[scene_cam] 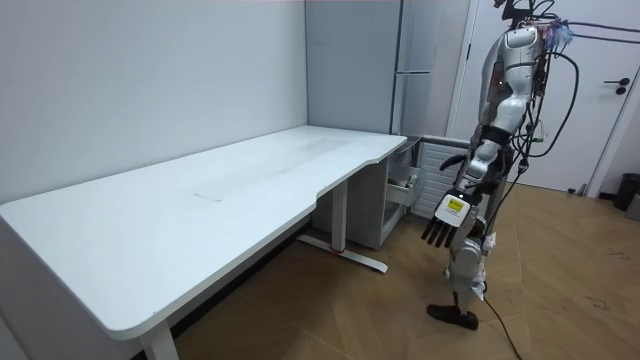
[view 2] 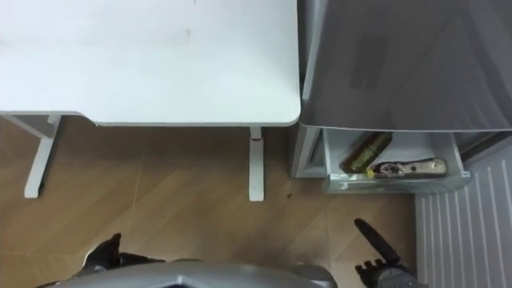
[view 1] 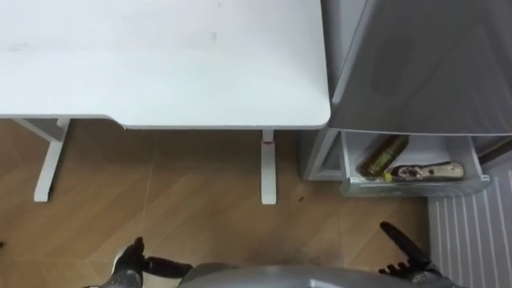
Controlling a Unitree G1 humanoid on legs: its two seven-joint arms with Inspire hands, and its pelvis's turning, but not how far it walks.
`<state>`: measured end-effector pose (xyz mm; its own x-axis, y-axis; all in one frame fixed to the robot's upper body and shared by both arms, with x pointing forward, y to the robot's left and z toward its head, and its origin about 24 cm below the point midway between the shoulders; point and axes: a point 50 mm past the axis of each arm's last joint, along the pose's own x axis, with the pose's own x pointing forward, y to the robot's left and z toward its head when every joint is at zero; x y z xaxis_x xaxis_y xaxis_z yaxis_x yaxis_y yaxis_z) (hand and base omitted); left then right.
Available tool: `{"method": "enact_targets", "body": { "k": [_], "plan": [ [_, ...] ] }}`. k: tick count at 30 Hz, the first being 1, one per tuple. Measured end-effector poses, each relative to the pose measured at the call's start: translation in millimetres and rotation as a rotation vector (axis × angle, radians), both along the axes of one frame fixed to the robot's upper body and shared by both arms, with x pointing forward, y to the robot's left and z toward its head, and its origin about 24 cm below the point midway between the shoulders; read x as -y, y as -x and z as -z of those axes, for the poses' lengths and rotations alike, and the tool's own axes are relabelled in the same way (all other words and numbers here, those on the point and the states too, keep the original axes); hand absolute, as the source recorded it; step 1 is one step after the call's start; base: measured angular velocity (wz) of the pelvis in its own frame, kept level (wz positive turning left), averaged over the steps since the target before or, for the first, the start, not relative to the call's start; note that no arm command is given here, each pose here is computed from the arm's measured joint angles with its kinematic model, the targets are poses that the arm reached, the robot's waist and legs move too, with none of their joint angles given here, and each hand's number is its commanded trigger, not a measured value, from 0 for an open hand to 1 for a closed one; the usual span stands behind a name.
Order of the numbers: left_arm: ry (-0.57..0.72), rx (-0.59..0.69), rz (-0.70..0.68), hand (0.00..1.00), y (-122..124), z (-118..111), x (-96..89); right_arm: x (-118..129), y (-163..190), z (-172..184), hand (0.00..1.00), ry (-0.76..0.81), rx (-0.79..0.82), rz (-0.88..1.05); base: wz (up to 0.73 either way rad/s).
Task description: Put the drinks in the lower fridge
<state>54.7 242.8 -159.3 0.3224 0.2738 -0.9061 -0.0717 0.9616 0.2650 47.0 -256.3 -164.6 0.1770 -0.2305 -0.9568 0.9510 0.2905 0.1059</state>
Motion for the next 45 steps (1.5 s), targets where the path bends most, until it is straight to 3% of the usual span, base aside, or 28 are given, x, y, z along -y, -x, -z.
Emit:
{"method": "enact_targets", "body": {
  "k": [9,22,28,34,41,45],
  "plan": [
    [0.015,-0.042,-0.081,0.00,23.5,3.2,2.8,-11.8,27.8,5.3,0.00,-0.052,-0.054,-0.013,0.00],
    [0.027,-0.117,-0.087,0.00,42.4,4.8,-1.3,-13.9,16.4,4.6,0.00,-0.106,0.051,0.162,0.01],
    [-0.017,-0.159,0.008,0.00,49.3,3.5,-6.3,-5.9,3.3,1.5,0.00,-0.079,0.115,0.270,0.13],
    [-0.017,-0.132,0.022,0.00,31.5,3.9,-6.0,4.7,-19.7,-4.2,0.00,-0.060,0.189,0.366,0.07],
    [-0.038,-0.060,0.075,0.00,-15.6,1.0,-7.4,10.8,-108.2,-29.9,0.00,-0.087,0.418,0.423,0.00],
    [-0.053,-0.060,0.095,0.00,-21.6,0.8,-7.2,13.9,-131.3,-40.7,0.00,-0.090,0.487,0.455,-0.04]
  ]
}}
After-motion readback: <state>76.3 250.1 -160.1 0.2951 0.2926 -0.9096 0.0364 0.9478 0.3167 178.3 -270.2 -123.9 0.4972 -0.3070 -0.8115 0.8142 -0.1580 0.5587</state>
